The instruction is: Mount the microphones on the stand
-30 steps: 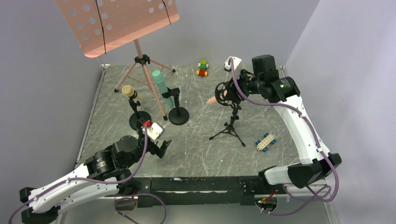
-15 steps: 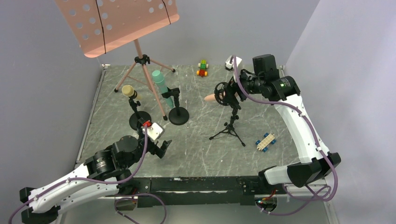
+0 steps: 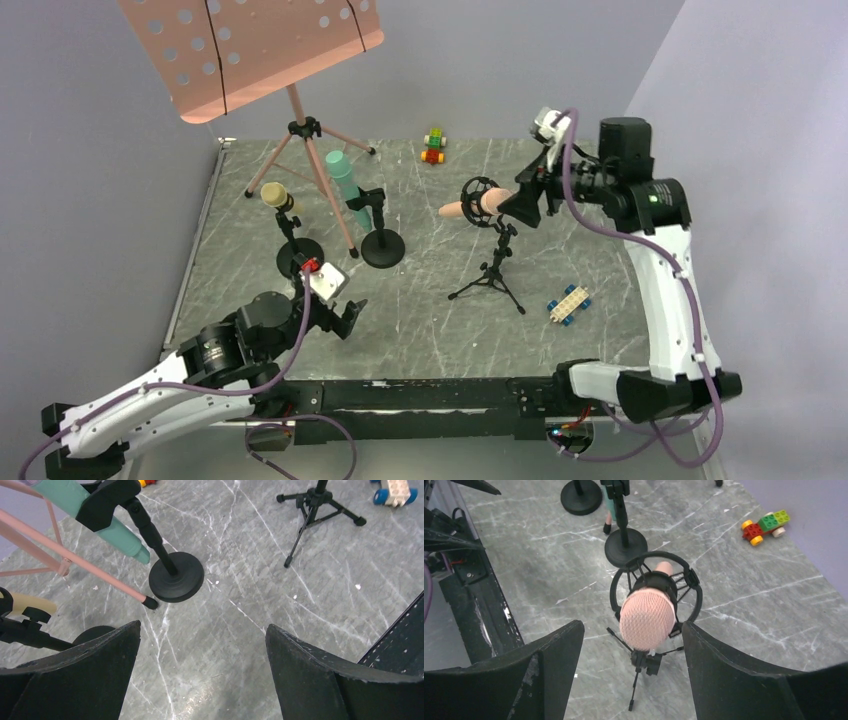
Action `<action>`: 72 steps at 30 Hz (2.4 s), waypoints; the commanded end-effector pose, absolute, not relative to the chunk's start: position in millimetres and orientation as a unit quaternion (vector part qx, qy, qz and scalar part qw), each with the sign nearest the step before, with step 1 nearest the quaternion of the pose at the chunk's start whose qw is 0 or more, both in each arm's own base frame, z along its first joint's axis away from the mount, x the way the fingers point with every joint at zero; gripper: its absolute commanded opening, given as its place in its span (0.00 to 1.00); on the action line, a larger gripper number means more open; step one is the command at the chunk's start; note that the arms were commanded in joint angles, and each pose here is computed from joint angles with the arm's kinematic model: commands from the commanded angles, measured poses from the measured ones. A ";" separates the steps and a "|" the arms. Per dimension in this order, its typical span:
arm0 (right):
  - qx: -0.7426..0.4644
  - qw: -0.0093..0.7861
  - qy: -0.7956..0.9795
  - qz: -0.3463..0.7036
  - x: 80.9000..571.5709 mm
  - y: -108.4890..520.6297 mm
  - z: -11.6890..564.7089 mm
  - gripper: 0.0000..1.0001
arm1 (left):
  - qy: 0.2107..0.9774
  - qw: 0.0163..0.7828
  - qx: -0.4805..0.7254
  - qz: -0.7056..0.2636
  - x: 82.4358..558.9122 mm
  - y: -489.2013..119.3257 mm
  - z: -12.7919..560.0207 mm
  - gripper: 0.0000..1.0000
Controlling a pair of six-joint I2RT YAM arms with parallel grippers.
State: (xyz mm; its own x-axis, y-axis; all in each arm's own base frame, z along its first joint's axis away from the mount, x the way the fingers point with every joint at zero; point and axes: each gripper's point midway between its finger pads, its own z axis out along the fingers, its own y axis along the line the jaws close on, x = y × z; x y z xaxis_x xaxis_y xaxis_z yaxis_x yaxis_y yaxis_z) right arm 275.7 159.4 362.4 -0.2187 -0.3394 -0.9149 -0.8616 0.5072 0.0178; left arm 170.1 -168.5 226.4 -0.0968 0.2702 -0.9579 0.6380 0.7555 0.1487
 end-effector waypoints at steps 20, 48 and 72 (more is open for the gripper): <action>-0.279 0.559 0.746 0.230 244.5 70.8 273.6 0.97 | 0.697 0.544 0.231 -0.405 152.2 -250.7 326.9 0.99; -0.168 0.586 0.775 0.168 266.3 34.4 223.9 1.00 | 0.573 0.657 0.293 -0.393 223.6 -443.9 244.9 0.99; -0.166 0.598 0.765 0.172 260.9 37.1 230.7 1.00 | 0.589 0.672 0.251 -0.372 276.6 -482.0 216.3 0.51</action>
